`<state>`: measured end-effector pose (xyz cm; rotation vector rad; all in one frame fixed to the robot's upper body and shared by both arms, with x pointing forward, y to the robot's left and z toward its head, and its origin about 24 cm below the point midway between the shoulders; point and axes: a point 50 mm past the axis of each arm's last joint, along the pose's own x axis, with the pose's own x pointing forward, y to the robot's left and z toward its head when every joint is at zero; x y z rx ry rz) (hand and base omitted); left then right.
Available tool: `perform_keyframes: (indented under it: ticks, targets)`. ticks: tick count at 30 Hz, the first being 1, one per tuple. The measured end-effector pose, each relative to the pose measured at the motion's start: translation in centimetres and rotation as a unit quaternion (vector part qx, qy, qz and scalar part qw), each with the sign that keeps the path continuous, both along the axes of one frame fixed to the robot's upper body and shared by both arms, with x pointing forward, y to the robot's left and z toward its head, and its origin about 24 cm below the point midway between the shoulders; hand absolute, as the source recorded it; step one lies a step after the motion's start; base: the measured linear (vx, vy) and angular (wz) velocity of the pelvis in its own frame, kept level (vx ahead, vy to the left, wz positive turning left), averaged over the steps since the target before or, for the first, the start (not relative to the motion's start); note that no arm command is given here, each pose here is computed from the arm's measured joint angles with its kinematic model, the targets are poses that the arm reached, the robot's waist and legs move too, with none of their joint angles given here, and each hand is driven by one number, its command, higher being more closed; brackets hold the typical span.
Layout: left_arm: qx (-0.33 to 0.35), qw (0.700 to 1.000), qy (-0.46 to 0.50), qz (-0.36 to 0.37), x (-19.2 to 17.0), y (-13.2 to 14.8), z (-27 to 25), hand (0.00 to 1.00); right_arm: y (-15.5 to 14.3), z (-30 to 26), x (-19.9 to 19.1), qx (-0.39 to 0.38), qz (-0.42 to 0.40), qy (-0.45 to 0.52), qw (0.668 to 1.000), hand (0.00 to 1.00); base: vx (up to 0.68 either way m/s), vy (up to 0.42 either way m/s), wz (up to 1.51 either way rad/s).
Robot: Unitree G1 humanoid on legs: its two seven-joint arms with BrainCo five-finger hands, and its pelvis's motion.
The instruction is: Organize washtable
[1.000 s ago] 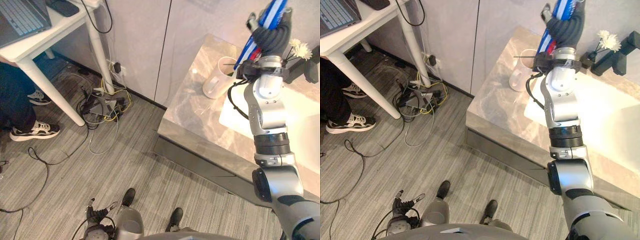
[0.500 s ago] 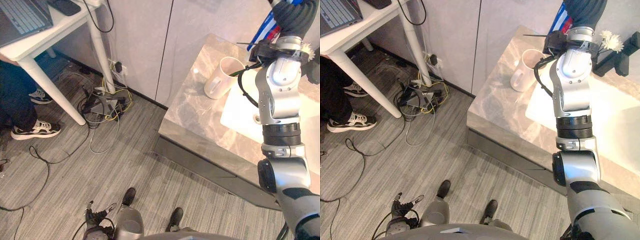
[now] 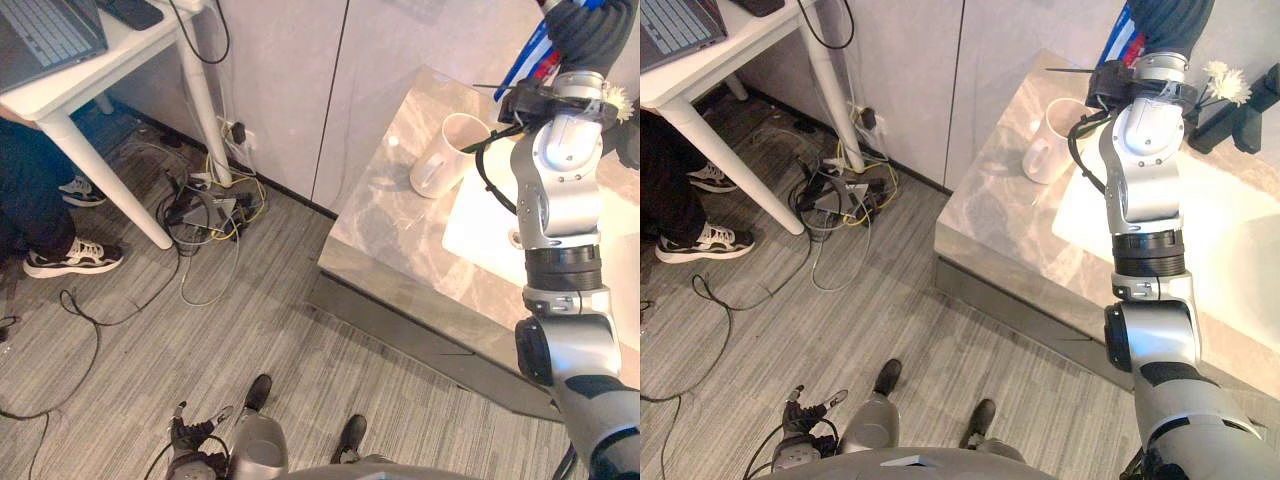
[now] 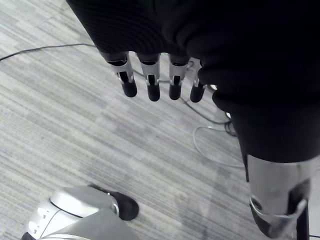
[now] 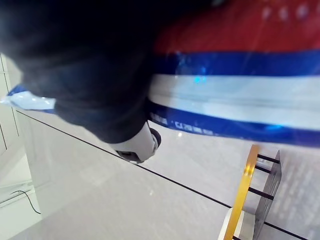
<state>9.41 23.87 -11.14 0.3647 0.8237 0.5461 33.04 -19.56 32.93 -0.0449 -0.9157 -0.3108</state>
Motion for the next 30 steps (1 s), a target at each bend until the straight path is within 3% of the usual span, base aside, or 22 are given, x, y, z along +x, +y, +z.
perform_keyframes:
  ticks: [30]
  targets:
    - [0.003,1.0,-0.002,0.009,0.0,0.0,0.0,0.0,1.2,0.7,1.7,-0.015,0.004,0.031,0.999,1.0,0.0,-0.001,0.02]
